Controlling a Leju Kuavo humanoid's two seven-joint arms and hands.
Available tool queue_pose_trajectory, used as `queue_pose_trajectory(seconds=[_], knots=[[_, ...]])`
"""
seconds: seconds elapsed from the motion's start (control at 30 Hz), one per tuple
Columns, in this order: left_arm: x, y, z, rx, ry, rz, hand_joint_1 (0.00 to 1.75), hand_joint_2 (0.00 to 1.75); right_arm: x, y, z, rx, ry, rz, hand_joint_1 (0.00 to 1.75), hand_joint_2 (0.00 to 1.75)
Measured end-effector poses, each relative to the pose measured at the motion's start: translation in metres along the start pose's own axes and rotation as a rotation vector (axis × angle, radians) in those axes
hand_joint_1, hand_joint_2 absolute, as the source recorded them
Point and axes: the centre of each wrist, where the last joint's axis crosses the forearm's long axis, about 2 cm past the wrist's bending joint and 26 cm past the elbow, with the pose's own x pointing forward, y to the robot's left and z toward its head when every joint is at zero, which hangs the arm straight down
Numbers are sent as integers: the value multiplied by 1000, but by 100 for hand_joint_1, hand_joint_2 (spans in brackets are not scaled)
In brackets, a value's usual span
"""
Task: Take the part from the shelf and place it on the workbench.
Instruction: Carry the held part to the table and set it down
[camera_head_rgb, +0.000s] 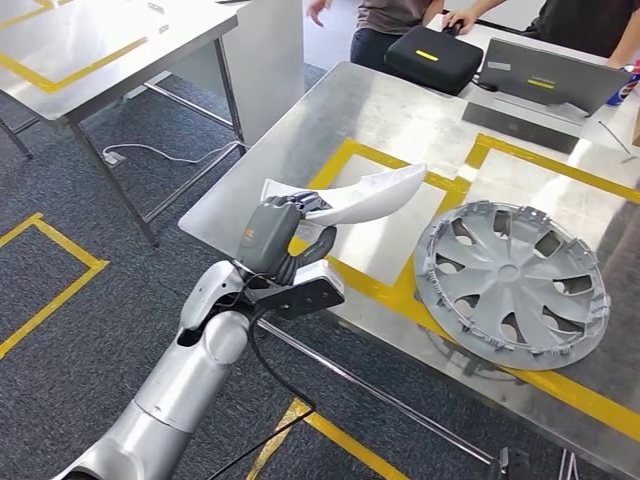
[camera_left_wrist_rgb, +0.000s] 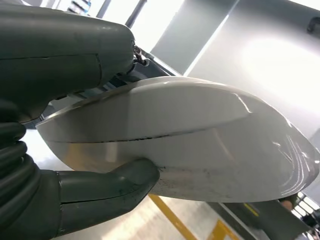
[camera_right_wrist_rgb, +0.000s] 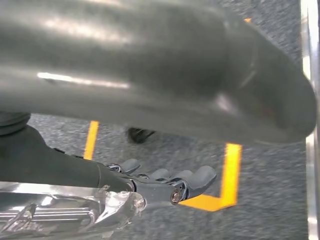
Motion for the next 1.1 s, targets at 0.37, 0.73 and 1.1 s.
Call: queue_pose_trajectory(seconds=[0.37,0.73,1.1], knots=[[-19,0,-4,-49,93,-125,44,175,5,6,-1,4,19,-1,0,0],[-30,-6,2,-107,80,-113,0,0,1,8,-1,0,33,-1,0,0],[-30,-7,0,-97,79,-78,0,0,5,7,-1,-1,28,-3,0,0]])
